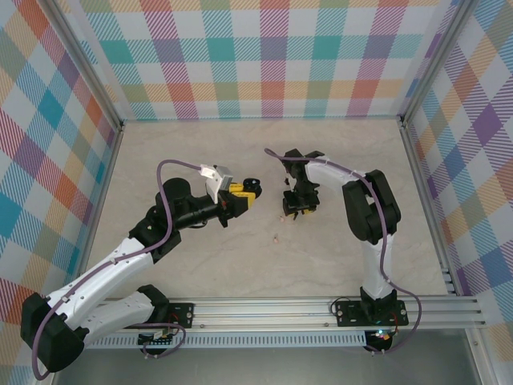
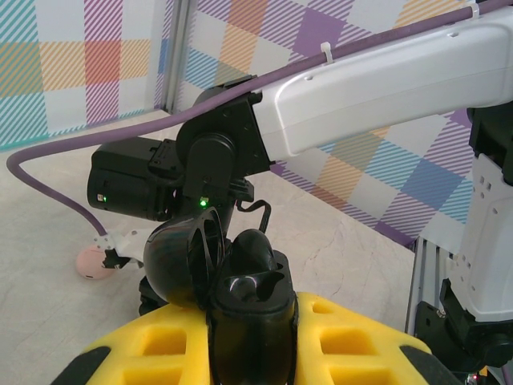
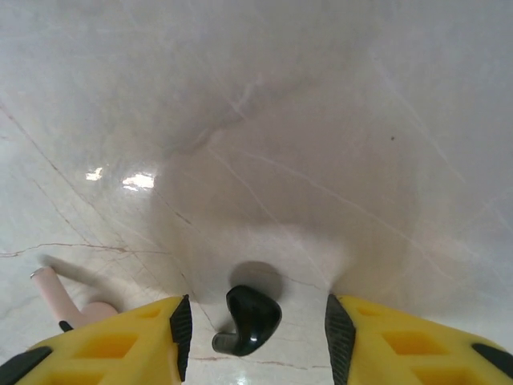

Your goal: Insert the wireless bluetooth earbuds into the charging case

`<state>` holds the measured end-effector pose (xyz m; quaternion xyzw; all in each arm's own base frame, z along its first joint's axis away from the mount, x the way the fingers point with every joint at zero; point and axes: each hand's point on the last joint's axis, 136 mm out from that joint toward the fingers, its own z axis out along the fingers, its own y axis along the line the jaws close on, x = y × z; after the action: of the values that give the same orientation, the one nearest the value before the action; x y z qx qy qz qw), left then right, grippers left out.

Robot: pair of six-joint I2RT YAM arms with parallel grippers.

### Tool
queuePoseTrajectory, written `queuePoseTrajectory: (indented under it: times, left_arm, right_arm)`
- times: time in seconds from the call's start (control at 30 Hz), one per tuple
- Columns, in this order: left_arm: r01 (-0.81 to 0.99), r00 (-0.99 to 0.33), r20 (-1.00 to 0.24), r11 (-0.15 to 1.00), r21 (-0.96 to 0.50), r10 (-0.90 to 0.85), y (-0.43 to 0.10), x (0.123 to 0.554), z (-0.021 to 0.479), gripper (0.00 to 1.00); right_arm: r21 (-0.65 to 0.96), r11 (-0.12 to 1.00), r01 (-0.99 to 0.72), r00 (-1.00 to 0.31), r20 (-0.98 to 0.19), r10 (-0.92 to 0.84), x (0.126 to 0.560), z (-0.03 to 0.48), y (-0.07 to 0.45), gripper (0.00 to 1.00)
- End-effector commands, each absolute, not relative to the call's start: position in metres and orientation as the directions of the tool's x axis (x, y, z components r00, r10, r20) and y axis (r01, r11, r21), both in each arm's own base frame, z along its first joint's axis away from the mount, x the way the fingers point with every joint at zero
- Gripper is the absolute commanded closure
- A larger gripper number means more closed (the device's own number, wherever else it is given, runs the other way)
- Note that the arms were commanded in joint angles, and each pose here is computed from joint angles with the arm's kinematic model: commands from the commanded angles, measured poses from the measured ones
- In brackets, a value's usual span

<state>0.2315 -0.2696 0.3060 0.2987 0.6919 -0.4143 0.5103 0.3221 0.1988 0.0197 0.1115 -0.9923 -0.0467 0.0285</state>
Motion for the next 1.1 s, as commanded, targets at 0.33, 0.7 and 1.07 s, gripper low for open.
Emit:
queuePoseTrajectory:
  times: [0.33, 0.7, 1.07]
  left_arm:
    - [0.844, -0.287, -0.958, 0.468, -0.261, -0.016, -0.271, 0.227, 0.309, 0.81]
    - [0.848, -0.284, -0.959, 0.463, -0.259, -0.016, -0.272, 0.227, 0.309, 0.81]
    - [0.846, -0.286, -0.958, 0.465, -0.259, -0.013, -0.272, 0.227, 0.307, 0.81]
  right_arm:
    - [0.097, 0.981, 0.167, -0.986, 0.038, 0.164, 0.322, 0.036, 0.195, 0.51]
    - [0.106, 0.971, 0.213, -0.976, 0.062, 0.207, 0.324, 0.03, 0.201, 0.57]
    - [0.084, 0.974, 0.211, -0.976, 0.081, 0.205, 0.326, 0.022, 0.203, 0.62]
